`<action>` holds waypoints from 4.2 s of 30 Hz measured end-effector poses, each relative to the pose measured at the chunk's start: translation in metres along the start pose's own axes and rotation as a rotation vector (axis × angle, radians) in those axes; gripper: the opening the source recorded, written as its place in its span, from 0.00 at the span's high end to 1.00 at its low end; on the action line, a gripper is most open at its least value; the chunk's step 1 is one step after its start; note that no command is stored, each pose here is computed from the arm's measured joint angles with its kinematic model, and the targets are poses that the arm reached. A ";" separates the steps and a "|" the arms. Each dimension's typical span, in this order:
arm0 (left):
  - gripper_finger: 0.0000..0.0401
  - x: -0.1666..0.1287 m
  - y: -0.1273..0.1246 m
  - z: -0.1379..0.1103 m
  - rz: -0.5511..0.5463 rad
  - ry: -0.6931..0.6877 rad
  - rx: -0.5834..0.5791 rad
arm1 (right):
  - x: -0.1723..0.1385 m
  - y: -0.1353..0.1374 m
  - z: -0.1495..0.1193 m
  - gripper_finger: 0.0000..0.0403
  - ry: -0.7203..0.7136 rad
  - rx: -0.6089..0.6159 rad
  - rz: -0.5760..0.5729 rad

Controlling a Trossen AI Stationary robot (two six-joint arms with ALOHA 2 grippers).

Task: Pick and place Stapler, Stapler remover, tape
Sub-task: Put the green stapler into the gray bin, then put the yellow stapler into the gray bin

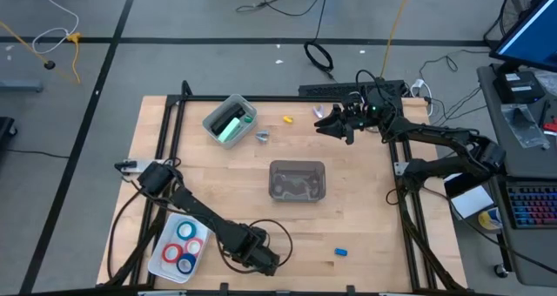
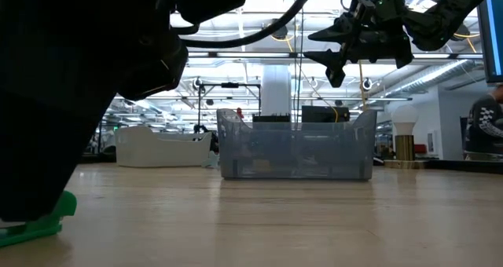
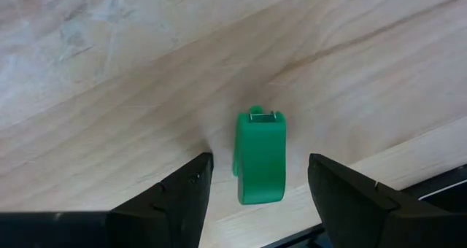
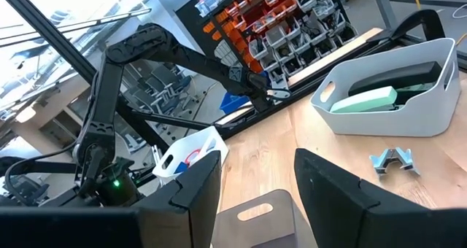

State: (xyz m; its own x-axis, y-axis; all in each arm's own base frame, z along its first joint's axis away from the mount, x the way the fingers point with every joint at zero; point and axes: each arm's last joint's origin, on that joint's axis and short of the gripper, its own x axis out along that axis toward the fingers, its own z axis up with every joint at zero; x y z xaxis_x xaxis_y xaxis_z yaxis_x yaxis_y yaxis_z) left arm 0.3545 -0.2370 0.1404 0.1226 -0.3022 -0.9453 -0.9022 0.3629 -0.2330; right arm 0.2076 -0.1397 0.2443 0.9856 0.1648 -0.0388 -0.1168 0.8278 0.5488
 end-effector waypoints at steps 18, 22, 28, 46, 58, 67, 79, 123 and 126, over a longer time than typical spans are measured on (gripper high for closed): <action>0.83 -0.006 0.004 0.026 0.067 0.065 0.100 | 0.000 0.000 -0.001 0.59 0.004 0.000 -0.002; 0.83 -0.022 0.008 0.041 0.100 0.025 0.170 | 0.000 0.000 0.000 0.59 0.003 -0.003 -0.003; 0.83 -0.092 0.035 0.071 0.264 -0.031 0.203 | 0.000 -0.001 0.000 0.59 0.002 -0.017 -0.005; 0.81 -0.326 0.185 0.208 0.435 -0.783 0.160 | -0.001 -0.004 0.003 0.59 -0.085 -0.029 -0.145; 0.81 -0.295 0.218 0.331 0.273 -0.578 0.295 | -0.001 -0.006 0.004 0.59 -0.114 -0.028 -0.196; 0.80 -0.216 0.221 0.384 0.350 -0.324 0.350 | -0.002 -0.008 0.005 0.59 -0.142 -0.027 -0.243; 0.77 -0.198 0.219 0.400 0.346 -0.338 0.398 | -0.010 -0.014 0.008 0.59 -0.167 0.002 -0.275; 0.42 -0.359 0.208 0.306 0.120 -1.001 0.560 | 0.064 -0.046 0.075 0.59 0.192 -0.233 -0.505; 0.42 -0.376 0.213 0.289 0.083 -1.059 0.567 | 0.077 -0.065 0.070 0.59 0.269 -0.196 -0.518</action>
State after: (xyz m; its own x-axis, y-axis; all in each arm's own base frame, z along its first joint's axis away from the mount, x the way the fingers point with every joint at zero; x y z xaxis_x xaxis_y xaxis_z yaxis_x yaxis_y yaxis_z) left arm 0.2355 0.2089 0.3800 0.5915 0.5177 -0.6181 -0.6459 0.7632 0.0211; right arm 0.3000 -0.2182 0.2644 0.8577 -0.1771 -0.4826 0.3237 0.9153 0.2395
